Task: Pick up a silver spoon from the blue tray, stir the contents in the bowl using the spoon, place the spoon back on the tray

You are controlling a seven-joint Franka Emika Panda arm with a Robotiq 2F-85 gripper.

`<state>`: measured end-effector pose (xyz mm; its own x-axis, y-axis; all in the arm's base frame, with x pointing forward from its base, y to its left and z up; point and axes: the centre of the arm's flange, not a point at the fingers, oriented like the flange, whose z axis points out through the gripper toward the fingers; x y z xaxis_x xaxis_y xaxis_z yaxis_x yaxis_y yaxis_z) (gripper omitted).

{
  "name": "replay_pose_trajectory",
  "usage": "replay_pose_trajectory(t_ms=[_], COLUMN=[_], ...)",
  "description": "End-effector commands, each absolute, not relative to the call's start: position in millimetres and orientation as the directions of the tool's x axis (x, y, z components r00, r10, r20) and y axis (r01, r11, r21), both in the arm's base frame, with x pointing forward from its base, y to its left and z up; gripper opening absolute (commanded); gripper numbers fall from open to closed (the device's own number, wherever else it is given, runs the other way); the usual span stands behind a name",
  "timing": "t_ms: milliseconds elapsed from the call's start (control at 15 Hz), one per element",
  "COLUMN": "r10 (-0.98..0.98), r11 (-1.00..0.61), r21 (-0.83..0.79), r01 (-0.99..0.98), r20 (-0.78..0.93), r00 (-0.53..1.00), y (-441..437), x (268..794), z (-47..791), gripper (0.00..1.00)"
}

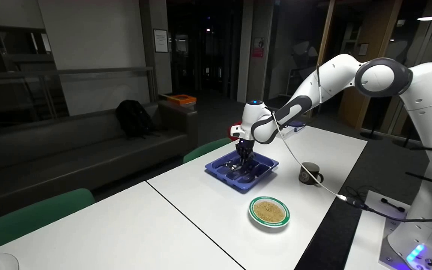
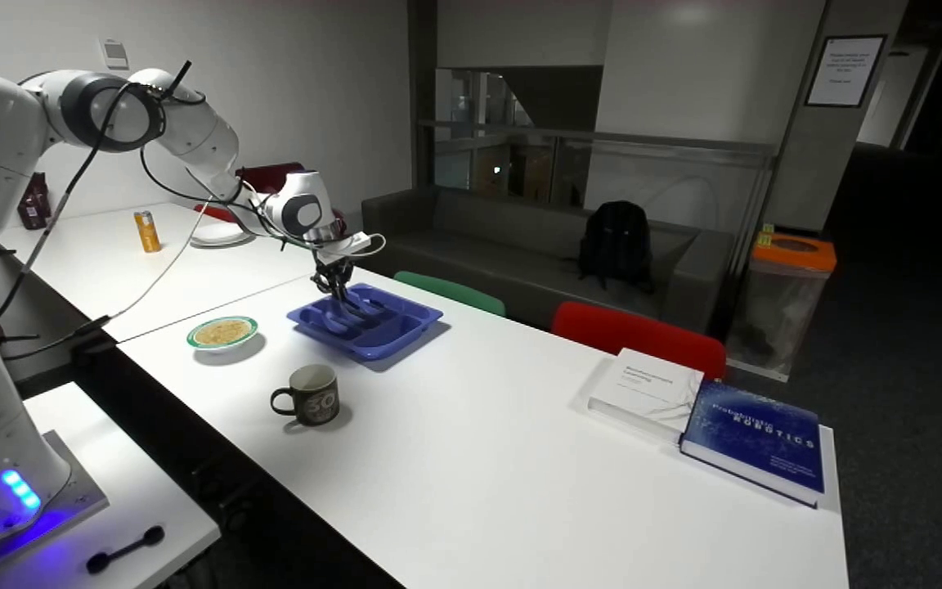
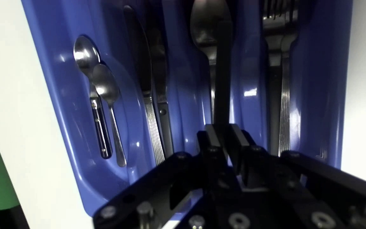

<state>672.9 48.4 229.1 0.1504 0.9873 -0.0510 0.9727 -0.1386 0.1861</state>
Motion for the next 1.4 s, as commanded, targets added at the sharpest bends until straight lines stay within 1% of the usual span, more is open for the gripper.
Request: replay_pose_trajectory(t_ms=[0,867,1333], r10=[0.980,0.974,0.972], r11=[-0.172,-0.176,-0.173], r21=[0.186,0.093,0.095], r01=[0.967,0.980,0.980], r20=[-0.062,-0.131,-0.142], r00=[0.187,0.187,0.186], y=[47,34,36], x=[687,691,703], z=[222,197,189], gripper=[0.03,0.03,0.03])
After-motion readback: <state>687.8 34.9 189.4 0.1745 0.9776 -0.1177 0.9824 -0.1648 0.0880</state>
